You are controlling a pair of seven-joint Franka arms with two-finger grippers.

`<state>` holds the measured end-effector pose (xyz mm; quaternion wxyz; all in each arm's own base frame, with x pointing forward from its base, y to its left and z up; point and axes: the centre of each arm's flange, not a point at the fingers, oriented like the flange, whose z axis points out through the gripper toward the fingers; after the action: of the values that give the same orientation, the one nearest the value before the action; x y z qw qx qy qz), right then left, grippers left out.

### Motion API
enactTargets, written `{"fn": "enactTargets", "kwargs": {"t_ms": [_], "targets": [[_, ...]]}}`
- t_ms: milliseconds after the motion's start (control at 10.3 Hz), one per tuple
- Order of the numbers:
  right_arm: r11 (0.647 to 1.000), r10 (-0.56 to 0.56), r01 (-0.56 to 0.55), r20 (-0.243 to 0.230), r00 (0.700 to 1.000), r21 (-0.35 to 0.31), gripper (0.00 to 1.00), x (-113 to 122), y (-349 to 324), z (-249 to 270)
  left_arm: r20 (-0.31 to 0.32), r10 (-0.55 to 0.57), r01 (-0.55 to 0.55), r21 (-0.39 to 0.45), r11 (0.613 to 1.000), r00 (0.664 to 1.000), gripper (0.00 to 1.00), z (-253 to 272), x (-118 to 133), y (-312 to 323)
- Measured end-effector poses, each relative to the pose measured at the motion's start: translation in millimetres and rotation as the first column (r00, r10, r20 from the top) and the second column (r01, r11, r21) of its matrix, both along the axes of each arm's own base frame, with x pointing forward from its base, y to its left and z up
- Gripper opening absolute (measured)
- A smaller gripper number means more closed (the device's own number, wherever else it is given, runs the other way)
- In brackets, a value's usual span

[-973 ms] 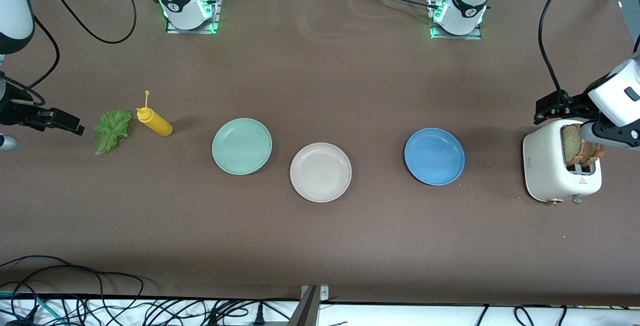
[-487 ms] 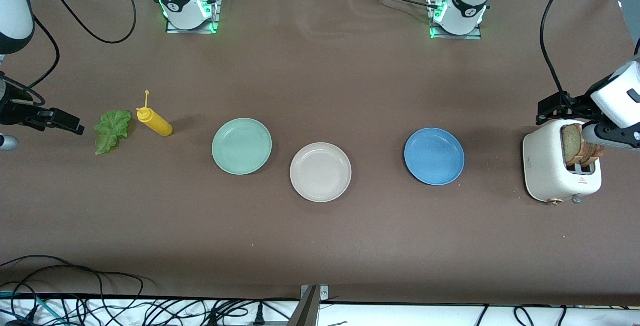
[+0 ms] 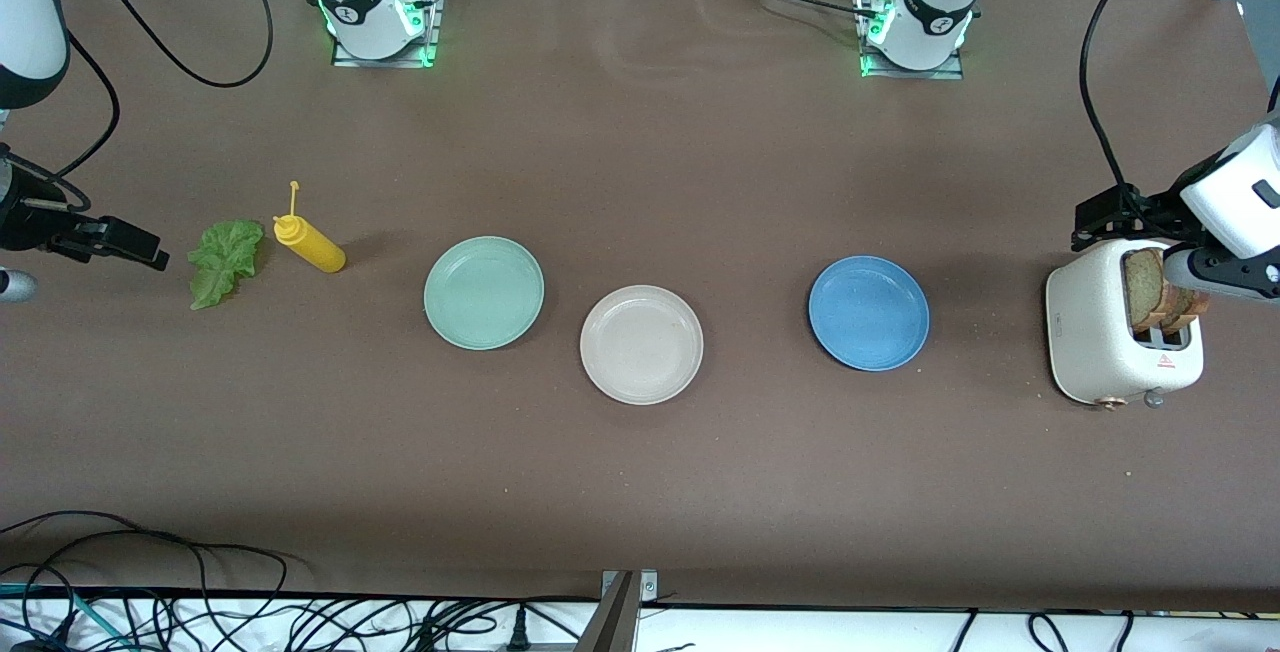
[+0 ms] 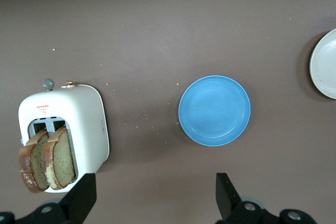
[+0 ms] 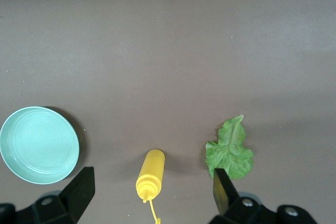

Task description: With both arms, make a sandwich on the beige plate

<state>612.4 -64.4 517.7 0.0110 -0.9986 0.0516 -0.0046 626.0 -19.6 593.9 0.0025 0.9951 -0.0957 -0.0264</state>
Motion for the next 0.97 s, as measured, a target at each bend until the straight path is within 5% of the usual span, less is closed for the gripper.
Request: {"fn": "enactTargets", "kwargs": {"t_ms": [973], "targets": [[1.000, 0.000, 0.000, 0.000, 1.000, 0.000, 1.00, 0.0, 0.0, 0.0, -0.009, 0.002, -0.002, 0.000, 1.000, 1.000, 1.00, -4.8, 1.1, 0.9]]}}
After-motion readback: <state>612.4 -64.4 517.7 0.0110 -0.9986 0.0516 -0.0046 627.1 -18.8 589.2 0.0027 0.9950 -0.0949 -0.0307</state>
